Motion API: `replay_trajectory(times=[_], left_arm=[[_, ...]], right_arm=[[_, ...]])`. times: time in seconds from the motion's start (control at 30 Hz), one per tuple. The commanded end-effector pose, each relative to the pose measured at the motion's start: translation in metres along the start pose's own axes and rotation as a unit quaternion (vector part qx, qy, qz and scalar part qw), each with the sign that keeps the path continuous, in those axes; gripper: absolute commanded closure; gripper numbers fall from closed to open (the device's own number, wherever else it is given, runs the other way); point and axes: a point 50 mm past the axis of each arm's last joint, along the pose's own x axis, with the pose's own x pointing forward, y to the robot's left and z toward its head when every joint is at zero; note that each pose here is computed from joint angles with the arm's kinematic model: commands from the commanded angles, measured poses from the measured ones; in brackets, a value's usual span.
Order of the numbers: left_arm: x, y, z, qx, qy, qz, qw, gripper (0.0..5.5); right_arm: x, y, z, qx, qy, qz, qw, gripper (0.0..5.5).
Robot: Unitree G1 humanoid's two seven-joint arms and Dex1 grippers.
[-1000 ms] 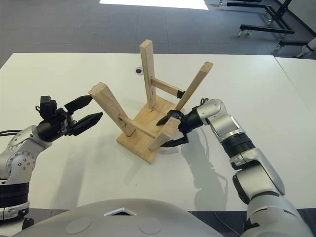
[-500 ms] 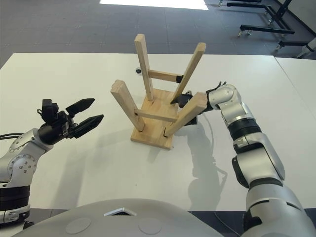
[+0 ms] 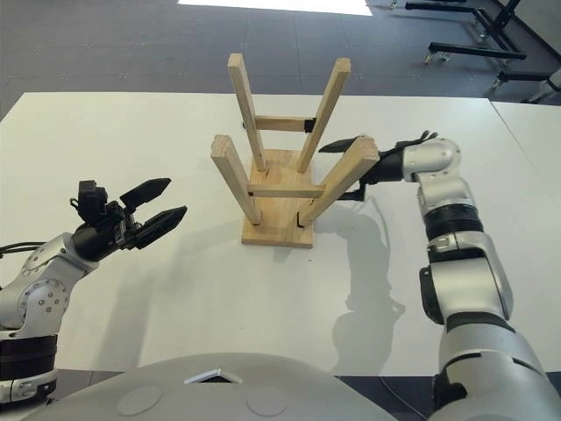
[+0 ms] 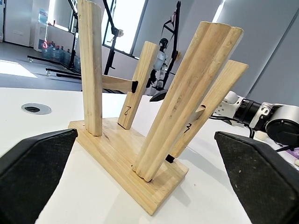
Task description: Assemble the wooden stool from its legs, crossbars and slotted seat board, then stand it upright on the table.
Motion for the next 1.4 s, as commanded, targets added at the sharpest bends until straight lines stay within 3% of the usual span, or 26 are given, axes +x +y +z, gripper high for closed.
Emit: replay_trajectory(times=[0.03, 0.13, 0.3, 0.47, 0.6, 0.83, 1.07, 1.17, 1.2, 1.3, 1.33, 1.4], left_arm=[[-0.001, 0.001, 0.007, 0.014, -0.014, 0.009, 1.000, 0.10], [0.000, 0.002, 0.011, 0.022, -0.021, 0.011, 0.999, 0.10], [-0.002, 0.003, 0.018, 0.035, -0.038, 0.023, 0.998, 0.10], [0.001, 0.004, 0.024, 0.045, -0.048, 0.026, 0.997, 0.10], [0.003, 0.006, 0.024, 0.047, -0.051, 0.027, 0.997, 0.10], [0.005, 0.008, 0.024, 0.049, -0.052, 0.026, 0.997, 0.10], [0.006, 0.009, 0.024, 0.051, -0.049, 0.020, 0.997, 0.10], [0.006, 0.008, 0.023, 0.049, -0.047, 0.018, 0.998, 0.10], [0.007, 0.008, 0.023, 0.048, -0.045, 0.016, 0.998, 0.10], [0.008, 0.009, 0.019, 0.041, -0.035, 0.016, 0.998, 0.10], [0.007, 0.011, 0.016, 0.036, -0.028, 0.020, 0.999, 0.10], [0.006, 0.015, 0.008, 0.030, -0.005, 0.026, 0.999, 0.10]], right_arm=[[-0.025, 0.006, 0.012, 0.037, -0.041, 0.008, 0.998, 0.66], [-0.044, 0.010, 0.014, 0.073, -0.047, -0.018, 0.996, 0.66], [-0.059, -0.003, 0.062, 0.128, -0.242, -0.093, 0.957, 0.66], [-0.054, 0.020, 0.116, 0.165, -0.395, -0.023, 0.903, 0.66], [-0.049, 0.033, 0.125, 0.189, -0.420, 0.004, 0.887, 0.66], [-0.047, 0.034, 0.135, 0.168, -0.414, 0.011, 0.895, 0.66], [-0.079, 0.014, 0.193, 0.088, -0.510, 0.018, 0.856, 0.66], [-0.072, 0.019, 0.179, 0.132, -0.500, 0.038, 0.855, 0.66], [-0.057, 0.025, 0.160, 0.172, -0.467, 0.048, 0.866, 0.66], [0.010, 0.075, 0.067, 0.266, -0.245, 0.082, 0.929, 0.66], [0.021, 0.087, 0.058, 0.267, -0.219, 0.096, 0.934, 0.66], [0.026, 0.085, 0.068, 0.251, -0.246, 0.088, 0.932, 0.66]])
